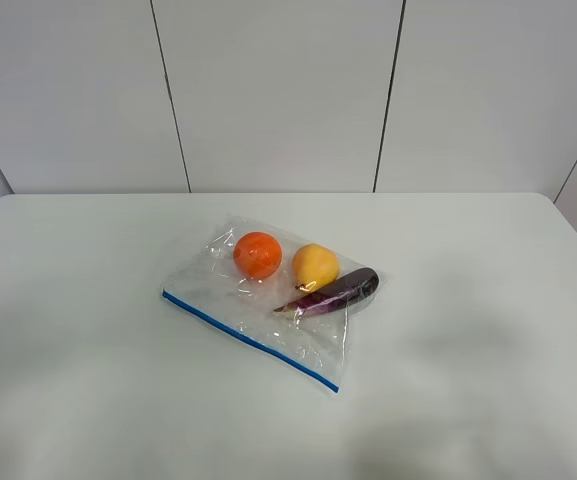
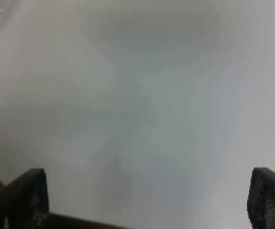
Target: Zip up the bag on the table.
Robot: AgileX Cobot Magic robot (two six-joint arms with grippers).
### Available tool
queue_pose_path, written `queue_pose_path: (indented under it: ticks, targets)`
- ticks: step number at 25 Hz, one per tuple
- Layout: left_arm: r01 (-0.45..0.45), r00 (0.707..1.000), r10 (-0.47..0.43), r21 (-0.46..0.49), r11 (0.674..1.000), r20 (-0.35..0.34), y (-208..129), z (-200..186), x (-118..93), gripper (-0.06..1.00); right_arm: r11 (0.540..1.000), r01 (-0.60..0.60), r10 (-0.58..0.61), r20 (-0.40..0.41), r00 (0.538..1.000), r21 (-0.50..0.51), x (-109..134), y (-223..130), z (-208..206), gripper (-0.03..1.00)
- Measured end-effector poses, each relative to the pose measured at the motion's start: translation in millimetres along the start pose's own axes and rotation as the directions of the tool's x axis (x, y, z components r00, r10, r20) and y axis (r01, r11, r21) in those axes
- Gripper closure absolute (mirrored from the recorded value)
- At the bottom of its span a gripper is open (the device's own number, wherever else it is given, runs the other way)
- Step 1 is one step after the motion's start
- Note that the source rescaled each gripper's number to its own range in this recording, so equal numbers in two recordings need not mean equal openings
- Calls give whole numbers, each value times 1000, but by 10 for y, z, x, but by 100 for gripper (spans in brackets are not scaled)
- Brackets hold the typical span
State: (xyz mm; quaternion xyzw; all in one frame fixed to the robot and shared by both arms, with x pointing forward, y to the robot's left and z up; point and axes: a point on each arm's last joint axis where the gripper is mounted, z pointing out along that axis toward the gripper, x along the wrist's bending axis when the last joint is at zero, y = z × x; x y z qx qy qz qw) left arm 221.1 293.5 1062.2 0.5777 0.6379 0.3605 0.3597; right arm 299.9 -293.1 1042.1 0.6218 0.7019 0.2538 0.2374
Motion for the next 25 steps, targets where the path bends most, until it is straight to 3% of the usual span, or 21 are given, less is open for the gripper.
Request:
queue_pose_path:
  ticks: [6,12,25]
  targets:
    - [0,1000,0,0,1000,0,0,0,0,14,974,17,-11,26,1000,-227,40,-192,-297,5]
    - [0,1000,0,0,1000,0,0,0,0,14,915,35,-17,48,999,-402,76,-398,-504,5]
    - [0,1000,0,1,1000,0,-1,0,0,14,912,37,-17,51,999,-409,76,-409,-511,5]
